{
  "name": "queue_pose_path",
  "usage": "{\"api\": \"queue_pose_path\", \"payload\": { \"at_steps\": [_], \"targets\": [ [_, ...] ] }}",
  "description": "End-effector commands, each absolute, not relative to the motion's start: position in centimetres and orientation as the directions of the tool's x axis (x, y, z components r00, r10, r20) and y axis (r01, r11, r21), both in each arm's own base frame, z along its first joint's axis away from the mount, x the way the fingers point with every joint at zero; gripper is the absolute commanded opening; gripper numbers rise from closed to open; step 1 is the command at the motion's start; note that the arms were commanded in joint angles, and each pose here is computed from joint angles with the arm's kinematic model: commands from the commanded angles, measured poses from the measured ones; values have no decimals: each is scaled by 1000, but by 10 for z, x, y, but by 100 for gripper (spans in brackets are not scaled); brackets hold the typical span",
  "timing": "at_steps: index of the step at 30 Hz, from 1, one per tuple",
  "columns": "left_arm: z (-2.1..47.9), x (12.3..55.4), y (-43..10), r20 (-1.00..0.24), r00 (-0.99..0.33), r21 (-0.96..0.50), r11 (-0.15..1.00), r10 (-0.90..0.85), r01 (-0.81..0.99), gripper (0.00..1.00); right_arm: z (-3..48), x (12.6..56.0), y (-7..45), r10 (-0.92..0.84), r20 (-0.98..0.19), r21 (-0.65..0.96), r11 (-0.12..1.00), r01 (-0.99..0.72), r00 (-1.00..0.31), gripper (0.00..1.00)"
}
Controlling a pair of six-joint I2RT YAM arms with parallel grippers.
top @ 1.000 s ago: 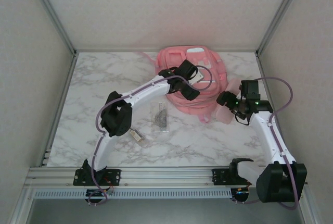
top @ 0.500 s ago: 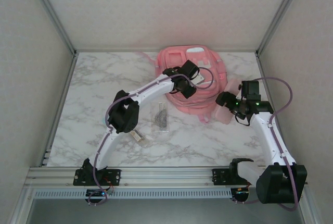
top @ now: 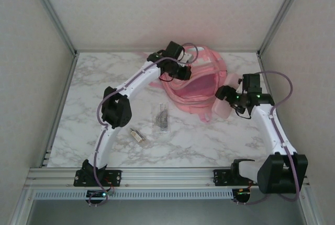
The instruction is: Pack the student bag
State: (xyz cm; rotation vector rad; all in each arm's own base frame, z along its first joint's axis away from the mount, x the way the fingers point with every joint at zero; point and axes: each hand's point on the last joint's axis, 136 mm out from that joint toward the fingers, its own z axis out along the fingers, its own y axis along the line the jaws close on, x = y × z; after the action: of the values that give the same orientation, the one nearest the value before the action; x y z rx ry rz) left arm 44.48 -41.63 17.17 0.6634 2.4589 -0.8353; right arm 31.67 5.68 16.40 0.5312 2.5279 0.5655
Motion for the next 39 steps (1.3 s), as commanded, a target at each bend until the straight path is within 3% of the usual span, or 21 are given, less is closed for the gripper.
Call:
{"api": "queue_pose_path", "payload": {
  "at_steps": [1,9,12,13,25,28,32,39],
  "targets": [
    [230,478,-400,-597,-798,-530,711,75,463,0,180,346,77,513,-349,606,762,229,-784,73],
    [254,486,-407,-588,-809,-627,648,-29,432,0,165,402,123,512,-293,629,740,240,-808,77],
    [260,484,-406,-591,-806,-629,644,-33,435,0,161,417,139,504,-284,625,743,242,-816,88],
    [262,484,-405,-592,-805,-628,644,-33,436,0,162,422,142,505,-281,630,738,240,-816,98],
    [285,481,-403,-633,-773,-617,631,-44,470,0,158,410,140,501,-290,626,743,234,-815,98],
    [290,477,-403,-632,-774,-623,619,-40,477,0,146,405,145,518,-259,659,712,243,-815,86],
    [294,469,-404,-629,-777,-628,608,-29,485,0,127,410,155,532,-227,685,683,254,-816,60],
    [295,459,-403,-625,-780,-620,614,-10,489,0,111,455,181,510,-271,717,673,182,-817,41]
  ]
}}
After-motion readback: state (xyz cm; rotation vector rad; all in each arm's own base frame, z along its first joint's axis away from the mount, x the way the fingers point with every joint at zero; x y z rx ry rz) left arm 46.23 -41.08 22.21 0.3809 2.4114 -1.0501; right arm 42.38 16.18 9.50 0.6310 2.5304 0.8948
